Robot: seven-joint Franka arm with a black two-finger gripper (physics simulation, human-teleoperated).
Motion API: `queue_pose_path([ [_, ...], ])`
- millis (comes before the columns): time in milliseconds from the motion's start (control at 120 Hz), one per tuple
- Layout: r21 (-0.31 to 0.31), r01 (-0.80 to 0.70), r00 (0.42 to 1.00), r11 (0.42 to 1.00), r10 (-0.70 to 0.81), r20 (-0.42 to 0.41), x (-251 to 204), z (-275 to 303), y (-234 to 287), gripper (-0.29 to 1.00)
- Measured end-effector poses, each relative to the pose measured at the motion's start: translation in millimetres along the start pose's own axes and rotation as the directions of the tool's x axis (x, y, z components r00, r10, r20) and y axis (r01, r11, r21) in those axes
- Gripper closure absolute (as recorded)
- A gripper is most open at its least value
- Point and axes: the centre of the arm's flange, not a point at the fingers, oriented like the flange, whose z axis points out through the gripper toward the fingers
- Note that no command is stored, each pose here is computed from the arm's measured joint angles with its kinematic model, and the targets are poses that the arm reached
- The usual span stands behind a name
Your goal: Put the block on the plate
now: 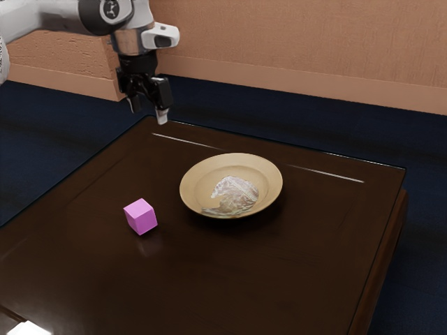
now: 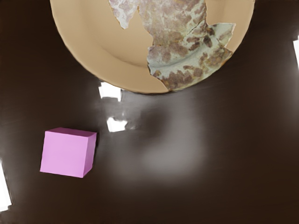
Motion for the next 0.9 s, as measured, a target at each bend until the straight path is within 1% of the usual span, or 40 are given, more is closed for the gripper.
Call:
queue_pose_path([
  [200,-0.001,0.057,0.998,0.998,-0.057,0.016,-2.7,6.8,-0.4,0.00],
  [342,-0.002,0.039,0.997,0.999,-0.039,0.073,-46.8,37.4,-10.3,0.00],
  [492,-0.009,-0.011,0.995,1.000,0.011,0.103,-74.4,86.5,-40.7,0.00],
  [658,-0.015,-0.028,0.995,1.000,0.029,0.095,-96.9,127.3,-96.3,0.00],
  [767,-0.013,-0.095,0.992,0.995,0.096,0.077,-96.4,148.4,-103.5,0.00],
  [900,0.001,-0.192,0.980,0.981,0.192,0.061,-78.0,169.4,-104.0,0.00],
])
